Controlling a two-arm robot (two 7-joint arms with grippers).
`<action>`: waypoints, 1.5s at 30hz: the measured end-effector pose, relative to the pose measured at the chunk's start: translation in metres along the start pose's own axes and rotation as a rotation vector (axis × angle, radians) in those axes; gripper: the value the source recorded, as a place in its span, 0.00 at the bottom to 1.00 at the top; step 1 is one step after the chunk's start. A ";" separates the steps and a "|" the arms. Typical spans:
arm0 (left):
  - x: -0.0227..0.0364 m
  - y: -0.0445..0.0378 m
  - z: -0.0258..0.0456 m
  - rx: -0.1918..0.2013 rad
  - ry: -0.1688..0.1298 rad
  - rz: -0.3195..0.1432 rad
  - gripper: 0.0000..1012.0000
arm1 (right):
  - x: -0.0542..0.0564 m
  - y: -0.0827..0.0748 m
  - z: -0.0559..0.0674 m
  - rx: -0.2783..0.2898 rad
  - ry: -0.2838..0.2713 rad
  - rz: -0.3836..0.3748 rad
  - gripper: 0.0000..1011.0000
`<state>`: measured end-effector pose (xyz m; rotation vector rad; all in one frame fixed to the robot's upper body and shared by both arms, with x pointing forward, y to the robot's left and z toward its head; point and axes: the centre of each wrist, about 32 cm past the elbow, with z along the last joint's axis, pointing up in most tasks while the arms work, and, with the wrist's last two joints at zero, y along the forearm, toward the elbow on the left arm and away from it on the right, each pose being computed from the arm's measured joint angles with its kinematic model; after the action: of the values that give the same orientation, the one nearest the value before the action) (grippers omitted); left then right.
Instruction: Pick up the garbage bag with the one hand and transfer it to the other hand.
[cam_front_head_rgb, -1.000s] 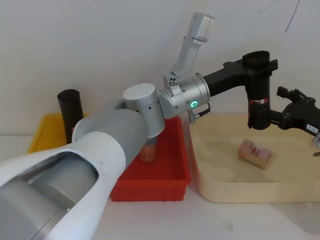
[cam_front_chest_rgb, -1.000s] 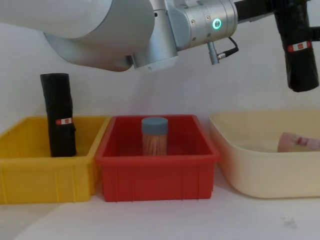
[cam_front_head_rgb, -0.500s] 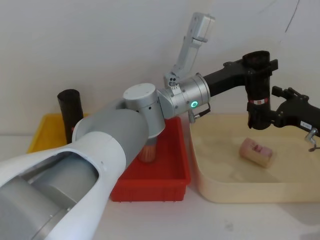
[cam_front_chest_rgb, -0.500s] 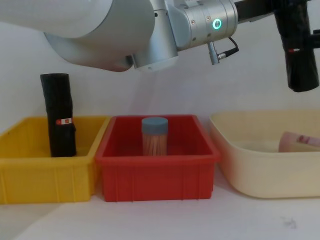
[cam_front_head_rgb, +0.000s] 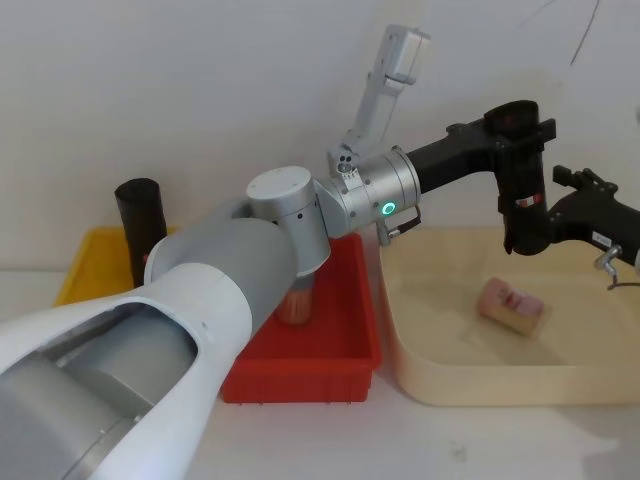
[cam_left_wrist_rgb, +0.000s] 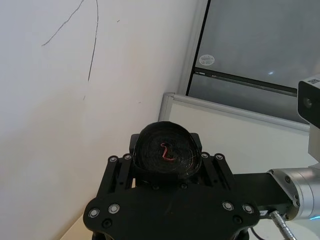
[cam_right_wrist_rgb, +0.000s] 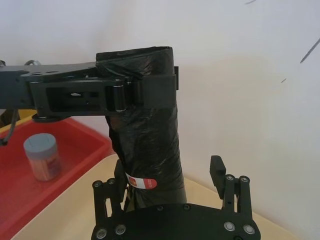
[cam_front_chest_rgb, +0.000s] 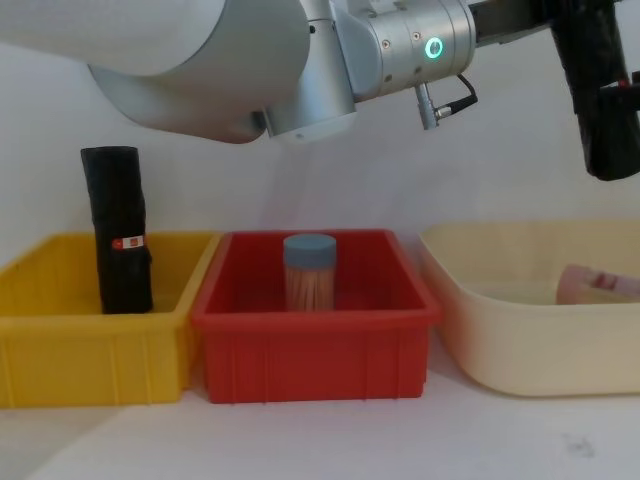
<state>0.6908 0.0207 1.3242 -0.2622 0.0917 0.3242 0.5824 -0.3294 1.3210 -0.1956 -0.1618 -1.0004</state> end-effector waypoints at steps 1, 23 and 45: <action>0.0000 0.0000 0.0000 0.000 0.000 0.000 0.54 | 0.000 0.001 0.000 -0.001 -0.001 0.000 0.99; 0.0000 0.0000 -0.0001 0.000 0.000 0.000 0.54 | -0.003 0.011 0.007 -0.009 0.001 0.036 0.73; 0.0000 0.0000 0.0000 0.000 0.000 0.000 0.68 | -0.003 0.013 0.009 -0.009 0.003 0.044 0.56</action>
<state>0.6908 0.0206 1.3242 -0.2618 0.0918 0.3242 0.5911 -0.3181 1.3281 -0.2052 -0.1493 -0.9582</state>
